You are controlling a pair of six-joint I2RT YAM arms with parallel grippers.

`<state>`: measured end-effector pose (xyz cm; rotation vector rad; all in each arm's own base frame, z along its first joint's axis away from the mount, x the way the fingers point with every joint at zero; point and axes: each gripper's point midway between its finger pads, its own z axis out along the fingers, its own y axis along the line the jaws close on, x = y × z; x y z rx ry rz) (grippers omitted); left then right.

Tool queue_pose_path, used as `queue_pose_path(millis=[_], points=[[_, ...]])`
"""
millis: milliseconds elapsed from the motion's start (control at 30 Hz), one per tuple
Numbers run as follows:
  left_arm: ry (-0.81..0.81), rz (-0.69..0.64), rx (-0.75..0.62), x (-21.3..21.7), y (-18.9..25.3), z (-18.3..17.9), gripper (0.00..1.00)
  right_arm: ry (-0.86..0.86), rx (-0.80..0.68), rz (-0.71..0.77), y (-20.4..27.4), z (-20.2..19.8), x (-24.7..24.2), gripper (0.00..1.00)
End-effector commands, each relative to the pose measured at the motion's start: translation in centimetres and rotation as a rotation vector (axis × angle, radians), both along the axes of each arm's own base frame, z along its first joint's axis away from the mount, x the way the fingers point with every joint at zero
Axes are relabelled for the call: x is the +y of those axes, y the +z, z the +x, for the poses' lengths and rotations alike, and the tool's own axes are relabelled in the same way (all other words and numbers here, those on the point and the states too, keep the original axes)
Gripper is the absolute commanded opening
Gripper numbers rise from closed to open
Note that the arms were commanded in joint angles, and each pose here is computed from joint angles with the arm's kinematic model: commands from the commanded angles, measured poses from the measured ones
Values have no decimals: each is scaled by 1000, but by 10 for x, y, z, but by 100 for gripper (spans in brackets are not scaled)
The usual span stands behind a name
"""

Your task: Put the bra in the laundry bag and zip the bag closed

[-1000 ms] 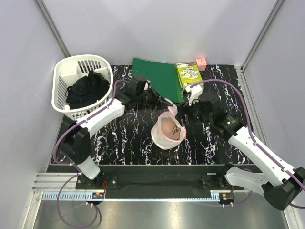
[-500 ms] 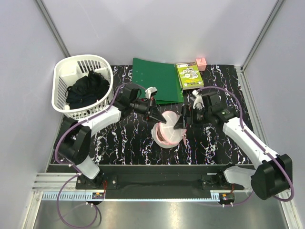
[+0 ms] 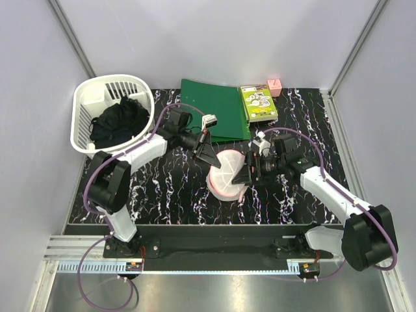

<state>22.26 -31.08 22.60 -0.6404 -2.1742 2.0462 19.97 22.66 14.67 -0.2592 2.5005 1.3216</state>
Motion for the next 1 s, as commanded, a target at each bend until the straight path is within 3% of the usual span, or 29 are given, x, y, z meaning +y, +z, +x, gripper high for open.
queue_pose_path(millis=[0,100,200,233,267,333,367,467,533,567,667,833,900,967], points=[[-95,-104,-45,4,18,-6,0,30,-112,98,20,14,12,89],[-98,-102,-36,3,17,-5,0,6,-137,82,19,20,10,89],[-66,-77,-44,-1,17,5,2,17,-111,90,15,20,12,75],[-48,-64,-51,-2,18,8,7,18,-85,100,15,18,14,54],[15,9,-34,-5,11,17,27,13,-58,104,14,17,15,49],[72,53,-103,-5,16,29,36,-2,3,114,12,14,16,42],[149,163,-109,-3,4,38,52,-15,17,114,11,14,16,30],[285,286,-228,4,8,52,67,-43,60,123,14,13,16,17],[362,371,-280,16,6,57,70,-54,117,142,18,11,19,15],[445,444,-355,28,10,65,80,-60,138,148,19,12,20,10],[589,600,-450,60,15,65,81,-88,187,127,21,16,20,8],[625,677,-544,73,17,32,83,-119,274,134,24,20,24,2],[585,676,-492,69,2,10,85,-147,312,113,21,20,21,2],[535,630,-428,59,-9,-5,93,-159,332,111,20,19,20,4]])
